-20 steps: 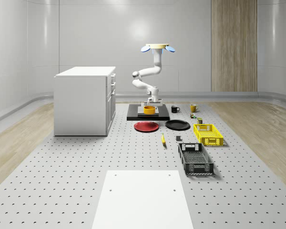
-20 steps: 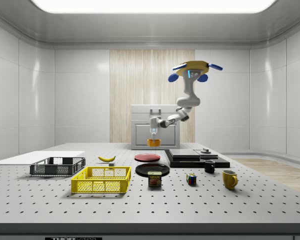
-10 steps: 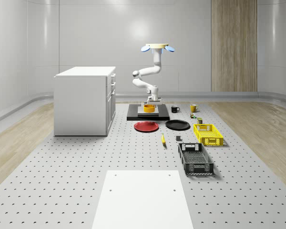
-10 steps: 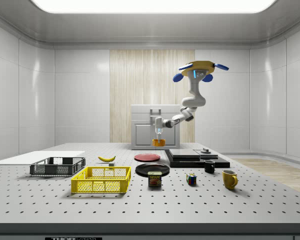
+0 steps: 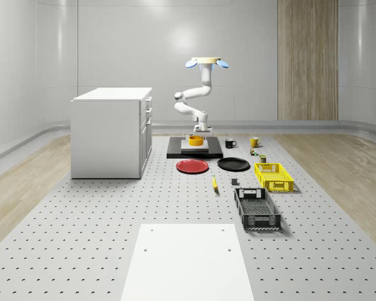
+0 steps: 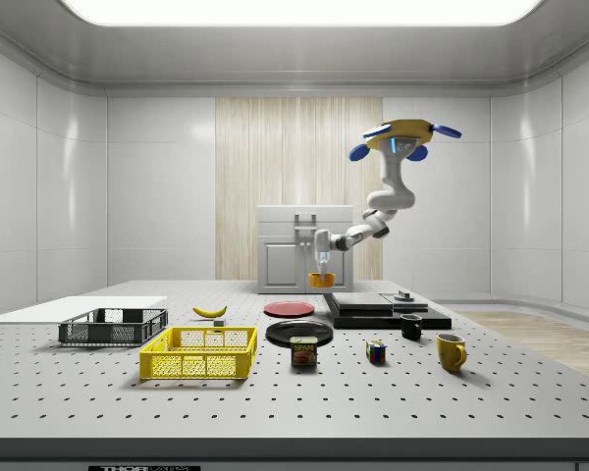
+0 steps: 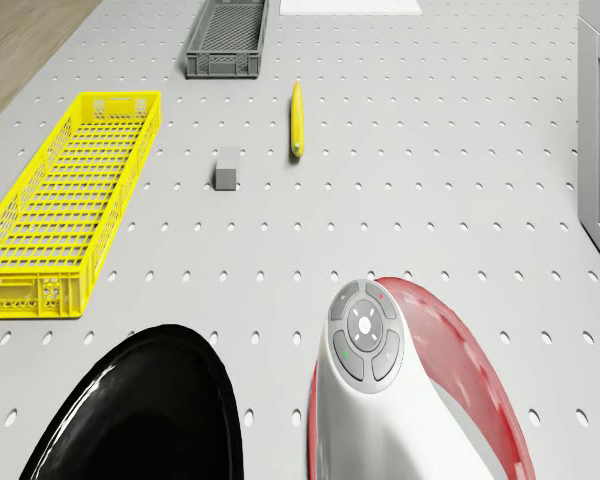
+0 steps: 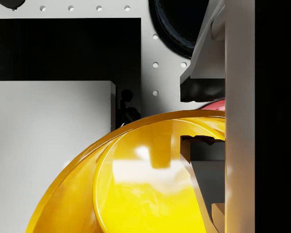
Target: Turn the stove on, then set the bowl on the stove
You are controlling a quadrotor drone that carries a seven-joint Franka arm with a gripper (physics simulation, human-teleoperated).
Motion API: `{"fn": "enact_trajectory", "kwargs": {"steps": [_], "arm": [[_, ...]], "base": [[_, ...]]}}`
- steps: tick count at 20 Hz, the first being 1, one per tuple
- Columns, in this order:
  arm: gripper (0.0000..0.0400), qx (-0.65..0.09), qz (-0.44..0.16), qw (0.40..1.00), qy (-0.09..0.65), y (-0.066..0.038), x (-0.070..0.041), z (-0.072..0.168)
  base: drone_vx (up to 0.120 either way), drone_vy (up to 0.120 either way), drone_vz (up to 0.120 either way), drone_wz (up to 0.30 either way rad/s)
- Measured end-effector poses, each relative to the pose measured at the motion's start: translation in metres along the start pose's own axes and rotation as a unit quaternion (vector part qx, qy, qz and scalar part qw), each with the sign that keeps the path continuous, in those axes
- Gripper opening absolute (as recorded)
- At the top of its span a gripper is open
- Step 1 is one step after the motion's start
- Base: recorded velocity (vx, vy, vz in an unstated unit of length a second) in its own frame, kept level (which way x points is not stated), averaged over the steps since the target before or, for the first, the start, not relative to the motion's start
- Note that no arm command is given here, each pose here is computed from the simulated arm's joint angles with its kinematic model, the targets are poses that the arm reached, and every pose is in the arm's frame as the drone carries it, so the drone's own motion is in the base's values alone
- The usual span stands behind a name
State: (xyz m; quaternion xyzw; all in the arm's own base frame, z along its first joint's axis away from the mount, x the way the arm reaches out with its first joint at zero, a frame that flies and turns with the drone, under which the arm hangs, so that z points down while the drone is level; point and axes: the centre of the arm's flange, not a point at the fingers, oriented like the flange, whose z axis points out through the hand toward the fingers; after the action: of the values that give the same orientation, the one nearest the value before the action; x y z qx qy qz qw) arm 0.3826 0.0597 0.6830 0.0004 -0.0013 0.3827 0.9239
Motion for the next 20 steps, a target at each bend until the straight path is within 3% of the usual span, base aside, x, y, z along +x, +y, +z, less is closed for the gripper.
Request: {"fn": "enact_trajectory", "kwargs": {"steps": [20], "arm": [[0.01,0.0,0.0,1.0,0.0,0.0,0.0,0.0]], "base": [[-0.12,0.0,0.0,0.0]]}}
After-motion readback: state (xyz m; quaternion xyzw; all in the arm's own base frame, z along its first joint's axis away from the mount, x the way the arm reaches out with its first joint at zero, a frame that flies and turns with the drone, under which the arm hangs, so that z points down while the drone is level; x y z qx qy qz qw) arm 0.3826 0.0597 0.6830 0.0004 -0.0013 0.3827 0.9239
